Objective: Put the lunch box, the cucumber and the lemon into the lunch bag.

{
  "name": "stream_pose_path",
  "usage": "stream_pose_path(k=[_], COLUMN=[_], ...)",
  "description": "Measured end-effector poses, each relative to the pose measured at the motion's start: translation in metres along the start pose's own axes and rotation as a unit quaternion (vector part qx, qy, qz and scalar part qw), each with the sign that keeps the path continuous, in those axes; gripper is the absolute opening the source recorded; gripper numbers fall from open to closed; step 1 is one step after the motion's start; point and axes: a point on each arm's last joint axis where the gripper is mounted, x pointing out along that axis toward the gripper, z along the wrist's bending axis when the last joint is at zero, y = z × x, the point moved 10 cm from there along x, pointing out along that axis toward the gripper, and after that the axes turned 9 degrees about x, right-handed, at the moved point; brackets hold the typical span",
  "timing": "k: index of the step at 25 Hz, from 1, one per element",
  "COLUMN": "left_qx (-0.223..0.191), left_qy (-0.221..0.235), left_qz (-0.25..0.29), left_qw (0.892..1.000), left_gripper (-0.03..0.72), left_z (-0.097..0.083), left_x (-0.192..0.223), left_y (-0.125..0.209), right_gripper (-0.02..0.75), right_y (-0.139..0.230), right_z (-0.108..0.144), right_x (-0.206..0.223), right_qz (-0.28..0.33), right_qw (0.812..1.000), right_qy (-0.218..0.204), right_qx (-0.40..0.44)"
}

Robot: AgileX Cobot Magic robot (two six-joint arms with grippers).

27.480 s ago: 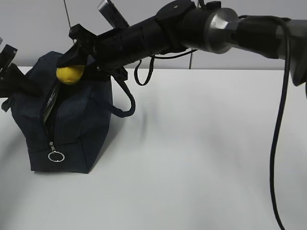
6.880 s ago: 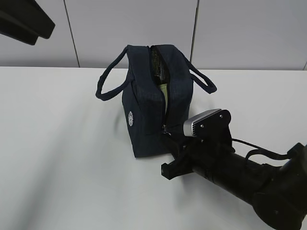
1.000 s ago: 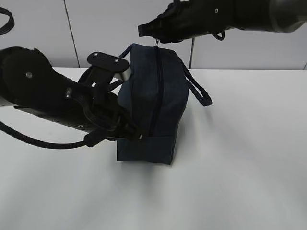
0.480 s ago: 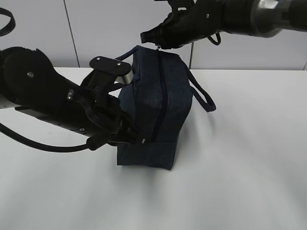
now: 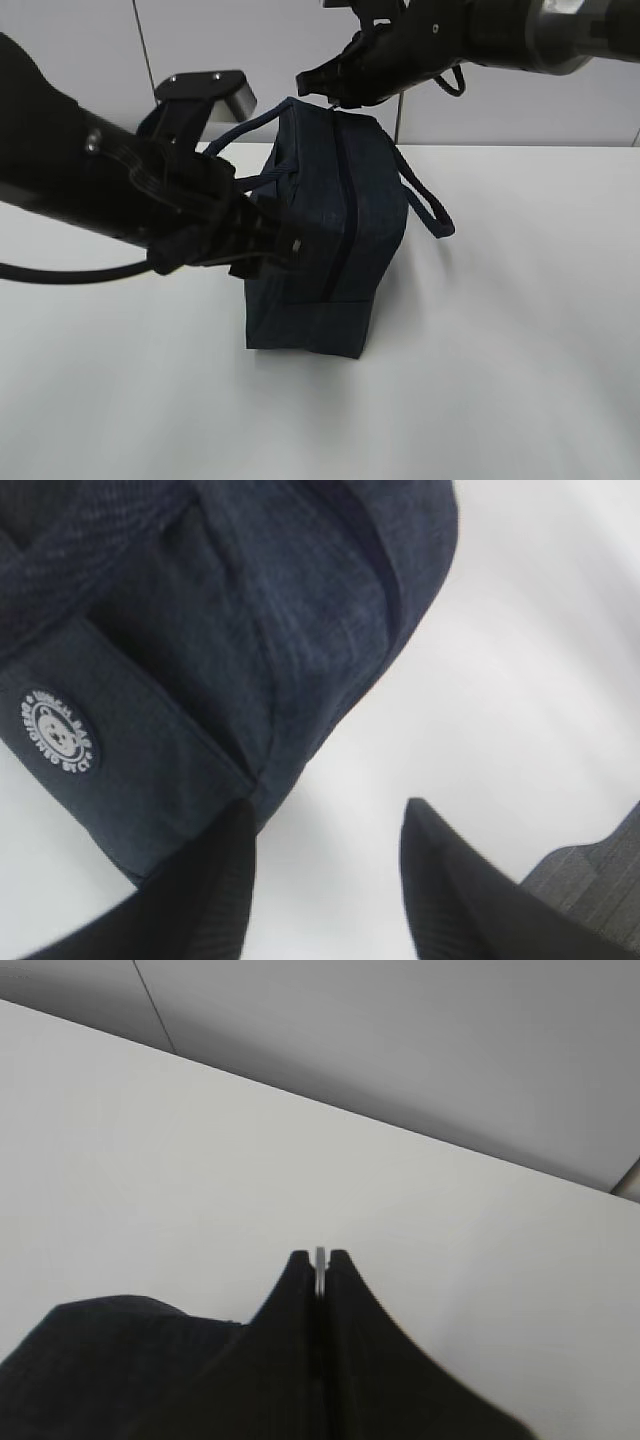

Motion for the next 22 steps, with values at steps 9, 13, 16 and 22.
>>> stream_pose_path(k=[9, 13, 16, 22], left_qx=[-0.093, -0.124, -0.12, -0.114], left_qy=[0.007, 0.02, 0.035, 0.055], left_qz=[-0.058, -0.038, -0.026, -0.01], left_qw=[0.994, 0.991, 0.992, 0.992], left_gripper=[0.39, 0.391, 0.392, 0.392], left_z=[0.038, 0.058, 0.058, 0.061], left_x=[-0.039, -0.034, -0.027, -0.005], left_y=[-0.066, -0.076, -0.086, -0.104], right_gripper=[0.0, 0.0, 0.0, 0.0], right_y=[0.004, 0.005, 0.006, 0.007], right_z=[-0.001, -0.001, -0.001, -0.001], right_x=[0.0, 0.0, 0.0, -0.001], right_qz=[0.011, 0.014, 0.015, 0.02], right_qw=[1.0, 1.0, 1.0, 1.0], right_qy=[0.002, 0.003, 0.003, 0.004], right_qx=[0.0, 0.0, 0.0, 0.001])
